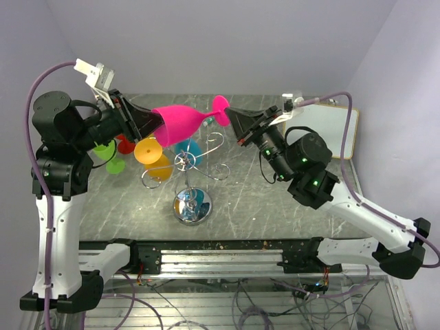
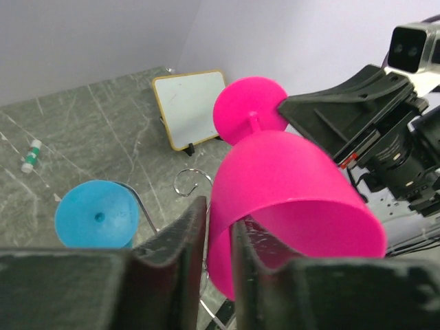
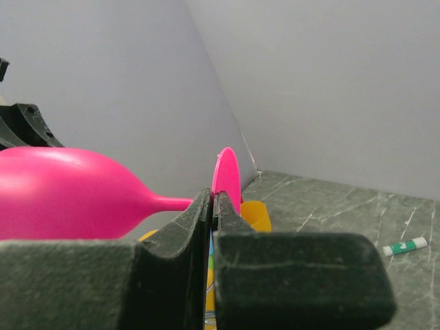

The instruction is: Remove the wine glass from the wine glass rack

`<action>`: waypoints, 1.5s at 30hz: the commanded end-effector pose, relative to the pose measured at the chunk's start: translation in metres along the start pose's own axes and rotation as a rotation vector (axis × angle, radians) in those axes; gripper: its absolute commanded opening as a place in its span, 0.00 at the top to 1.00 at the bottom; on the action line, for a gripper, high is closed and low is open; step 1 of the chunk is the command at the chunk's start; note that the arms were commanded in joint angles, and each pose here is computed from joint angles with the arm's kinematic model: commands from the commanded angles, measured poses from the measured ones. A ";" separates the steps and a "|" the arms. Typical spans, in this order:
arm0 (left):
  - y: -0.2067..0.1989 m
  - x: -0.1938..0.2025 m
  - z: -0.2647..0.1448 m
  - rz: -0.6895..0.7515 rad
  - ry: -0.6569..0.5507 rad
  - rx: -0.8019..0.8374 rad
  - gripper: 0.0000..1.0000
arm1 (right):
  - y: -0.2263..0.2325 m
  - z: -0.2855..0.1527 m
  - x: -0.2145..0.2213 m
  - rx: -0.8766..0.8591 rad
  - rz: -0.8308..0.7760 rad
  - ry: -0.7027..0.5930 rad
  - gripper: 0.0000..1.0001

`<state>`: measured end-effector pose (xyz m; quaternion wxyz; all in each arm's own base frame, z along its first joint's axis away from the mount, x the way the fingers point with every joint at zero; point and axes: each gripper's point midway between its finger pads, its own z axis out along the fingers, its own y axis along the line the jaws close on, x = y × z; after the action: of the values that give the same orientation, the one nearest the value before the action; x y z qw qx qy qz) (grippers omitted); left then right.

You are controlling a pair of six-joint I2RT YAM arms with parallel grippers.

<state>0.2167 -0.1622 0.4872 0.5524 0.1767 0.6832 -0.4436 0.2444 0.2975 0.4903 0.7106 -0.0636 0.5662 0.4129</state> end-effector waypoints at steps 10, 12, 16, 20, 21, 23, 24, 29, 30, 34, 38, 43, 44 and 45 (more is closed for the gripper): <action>0.017 -0.022 -0.005 -0.008 -0.082 -0.161 0.93 | -0.009 -0.005 -0.027 0.027 -0.108 -0.086 0.66; 0.025 -0.030 -0.010 -0.006 -0.131 -0.232 0.93 | -0.021 -0.012 -0.028 0.076 -0.146 -0.090 0.55; 0.045 -0.046 -0.030 -0.013 -0.224 -0.425 0.93 | -0.055 -0.030 -0.023 0.217 -0.234 -0.068 0.38; 0.085 -0.056 -0.072 -0.027 -0.331 -0.759 0.93 | -0.094 -0.053 -0.006 0.376 -0.338 -0.006 0.32; 0.092 -0.056 -0.082 -0.027 -0.345 -0.818 0.93 | -0.102 -0.059 0.000 0.405 -0.358 0.012 0.28; 0.102 -0.056 -0.098 -0.011 -0.365 -0.921 0.93 | -0.115 -0.070 0.016 0.445 -0.396 0.062 0.26; 0.108 -0.055 -0.104 -0.005 -0.363 -0.963 0.93 | -0.124 -0.076 0.026 0.470 -0.416 0.092 0.26; 0.140 -0.040 -0.112 -0.024 -0.318 -1.118 0.93 | -0.144 -0.101 0.053 0.522 -0.407 0.153 0.23; 0.147 -0.037 -0.112 -0.028 -0.304 -1.140 0.93 | -0.145 -0.104 0.058 0.524 -0.398 0.166 0.22; 0.173 -0.019 -0.098 -0.084 -0.225 -1.189 0.93 | -0.161 -0.118 0.068 0.598 -0.406 0.184 0.22; 0.194 -0.009 -0.089 -0.134 -0.180 -1.237 0.93 | -0.173 -0.126 0.065 0.674 -0.403 0.196 0.22; 0.217 -0.001 -0.096 -0.201 -0.146 -1.309 0.93 | -0.176 -0.128 0.057 0.659 -0.352 0.177 0.22; 0.223 0.002 -0.099 -0.224 -0.133 -1.313 0.93 | -0.177 -0.128 0.057 0.660 -0.348 0.177 0.22; 0.228 0.006 -0.099 -0.249 -0.114 -1.307 0.93 | -0.178 -0.128 0.057 0.661 -0.346 0.180 0.22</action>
<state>0.3270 0.0220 0.3823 0.5326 -0.2625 0.8046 0.0001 0.2668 0.1481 0.3198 0.6974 0.0090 0.7144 0.0572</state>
